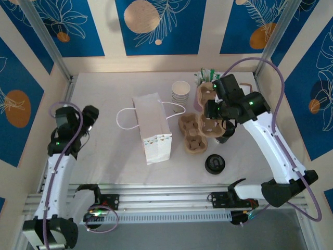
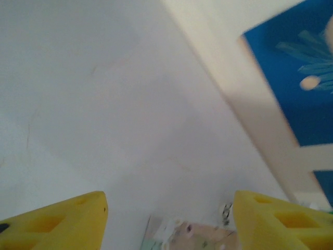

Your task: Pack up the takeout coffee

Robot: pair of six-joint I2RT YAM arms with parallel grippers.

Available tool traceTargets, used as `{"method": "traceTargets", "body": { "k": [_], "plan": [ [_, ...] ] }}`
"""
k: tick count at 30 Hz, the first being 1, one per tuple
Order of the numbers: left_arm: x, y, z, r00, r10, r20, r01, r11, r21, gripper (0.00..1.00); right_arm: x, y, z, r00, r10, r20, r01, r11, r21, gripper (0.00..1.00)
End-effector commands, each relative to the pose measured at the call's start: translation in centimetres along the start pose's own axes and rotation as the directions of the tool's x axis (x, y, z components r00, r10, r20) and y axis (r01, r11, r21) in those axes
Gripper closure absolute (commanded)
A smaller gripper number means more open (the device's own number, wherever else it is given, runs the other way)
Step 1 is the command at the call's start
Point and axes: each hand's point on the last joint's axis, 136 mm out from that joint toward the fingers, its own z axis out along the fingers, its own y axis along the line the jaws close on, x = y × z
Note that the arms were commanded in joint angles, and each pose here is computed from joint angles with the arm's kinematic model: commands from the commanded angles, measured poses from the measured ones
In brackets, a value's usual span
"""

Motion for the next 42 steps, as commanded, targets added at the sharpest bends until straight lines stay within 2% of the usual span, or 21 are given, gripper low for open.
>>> {"method": "traceTargets", "body": {
  "k": [1,4,10,13,22,31,42],
  "plan": [
    [2.9,-1.0,0.4,0.986,-0.094,-0.136,0.112,0.985,0.133,0.39,-0.7,-0.4,-2.4,0.999,-0.008,0.051,0.008,1.0,0.0,0.64],
    [5.6,0.2,1.2,0.975,-0.088,-0.202,0.117,0.984,0.135,0.41,-1.7,0.7,-3.8,0.996,-0.006,0.094,0.011,0.999,-0.048,0.64],
    [12.7,1.4,2.3,0.94,0.013,-0.34,0.033,0.991,0.131,0.4,-3.7,4.7,-5.6,0.985,-0.042,0.166,0.068,0.986,-0.151,0.64],
    [15.4,1.5,2.8,0.926,0.029,-0.376,0.034,0.987,0.159,0.4,-4.3,6.9,-6.2,0.979,-0.06,0.194,0.099,0.975,-0.199,0.64],
    [20.1,0.5,3.1,0.903,0.126,-0.412,-0.033,0.974,0.226,0.4,-5.4,12.7,-7.7,0.958,-0.123,0.258,0.196,0.939,-0.282,0.65],
    [23.9,0.6,2.5,0.891,0.163,-0.425,-0.057,0.966,0.252,0.4,-5.6,16.8,-9.0,0.926,-0.177,0.334,0.296,0.889,-0.35,0.65],
    [29.9,-1.4,1.5,0.832,0.247,-0.497,-0.102,0.948,0.301,0.42,-4.4,20.2,-6.0,0.89,-0.305,0.338,0.422,0.833,-0.358,0.65]
  ]
}}
